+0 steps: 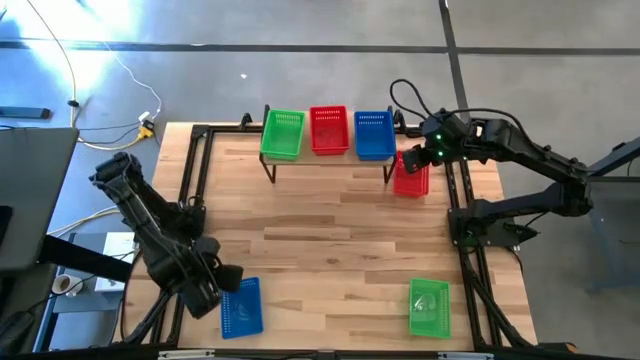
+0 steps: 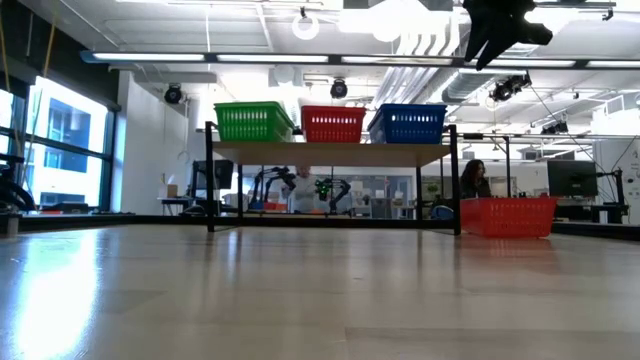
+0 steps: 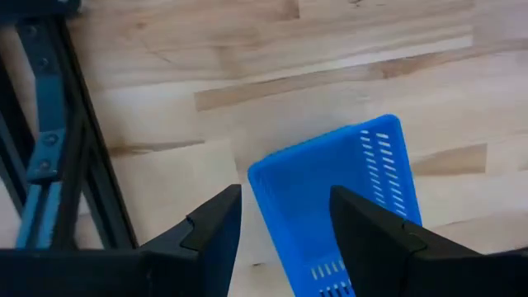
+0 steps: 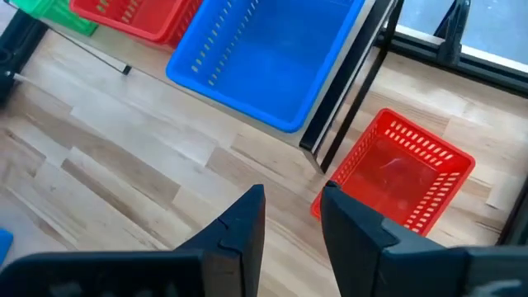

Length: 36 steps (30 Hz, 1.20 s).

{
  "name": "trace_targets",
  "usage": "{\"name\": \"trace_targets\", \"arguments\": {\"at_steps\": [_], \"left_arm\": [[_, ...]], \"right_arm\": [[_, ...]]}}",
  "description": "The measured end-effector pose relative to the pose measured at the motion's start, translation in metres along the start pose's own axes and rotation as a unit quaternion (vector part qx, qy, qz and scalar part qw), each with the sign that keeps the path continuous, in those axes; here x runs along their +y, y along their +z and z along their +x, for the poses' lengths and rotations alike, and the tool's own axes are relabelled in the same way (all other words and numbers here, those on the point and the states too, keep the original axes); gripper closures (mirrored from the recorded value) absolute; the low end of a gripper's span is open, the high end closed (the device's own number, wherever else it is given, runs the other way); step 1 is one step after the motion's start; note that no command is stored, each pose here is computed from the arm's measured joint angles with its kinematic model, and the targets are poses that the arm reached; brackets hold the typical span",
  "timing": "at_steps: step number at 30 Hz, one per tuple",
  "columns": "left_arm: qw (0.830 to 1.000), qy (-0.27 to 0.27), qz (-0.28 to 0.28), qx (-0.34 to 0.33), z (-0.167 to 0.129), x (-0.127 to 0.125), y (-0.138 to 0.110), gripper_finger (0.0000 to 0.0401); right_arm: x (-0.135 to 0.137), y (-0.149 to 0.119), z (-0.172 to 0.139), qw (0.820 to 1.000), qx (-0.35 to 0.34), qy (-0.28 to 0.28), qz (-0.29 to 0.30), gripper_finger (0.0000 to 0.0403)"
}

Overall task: Stack baskets on shelf by color
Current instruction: Stack the blue bin on top of the stacked blue bins on the shelf

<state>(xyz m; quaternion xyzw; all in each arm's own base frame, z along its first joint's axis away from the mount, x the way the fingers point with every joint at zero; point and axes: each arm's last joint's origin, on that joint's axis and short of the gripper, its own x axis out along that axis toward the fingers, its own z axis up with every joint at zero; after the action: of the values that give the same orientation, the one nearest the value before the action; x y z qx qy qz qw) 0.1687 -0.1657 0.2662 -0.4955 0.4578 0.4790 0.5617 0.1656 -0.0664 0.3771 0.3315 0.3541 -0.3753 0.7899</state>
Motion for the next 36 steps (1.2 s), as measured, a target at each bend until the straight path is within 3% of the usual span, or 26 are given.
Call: {"name": "trace_targets", "arguments": {"at_steps": [15,30,36], "left_arm": [[0.999,0.033,0.014,0.030,0.048,-0.019,-0.048,0.0227],[0.995,0.097,0.010,0.036,0.093,-0.027,-0.070,0.0228],[0.994,0.104,0.007,0.043,0.100,-0.030,-0.073,0.0275]], "right_arm": [[0.001,-0.001,0.000,1.000,0.010,0.012,-0.004,0.0297],[0.001,-0.001,0.000,1.000,0.017,0.021,-0.004,0.0297],[0.002,-0.001,0.000,0.999,0.025,0.031,-0.013,0.0297]]}}
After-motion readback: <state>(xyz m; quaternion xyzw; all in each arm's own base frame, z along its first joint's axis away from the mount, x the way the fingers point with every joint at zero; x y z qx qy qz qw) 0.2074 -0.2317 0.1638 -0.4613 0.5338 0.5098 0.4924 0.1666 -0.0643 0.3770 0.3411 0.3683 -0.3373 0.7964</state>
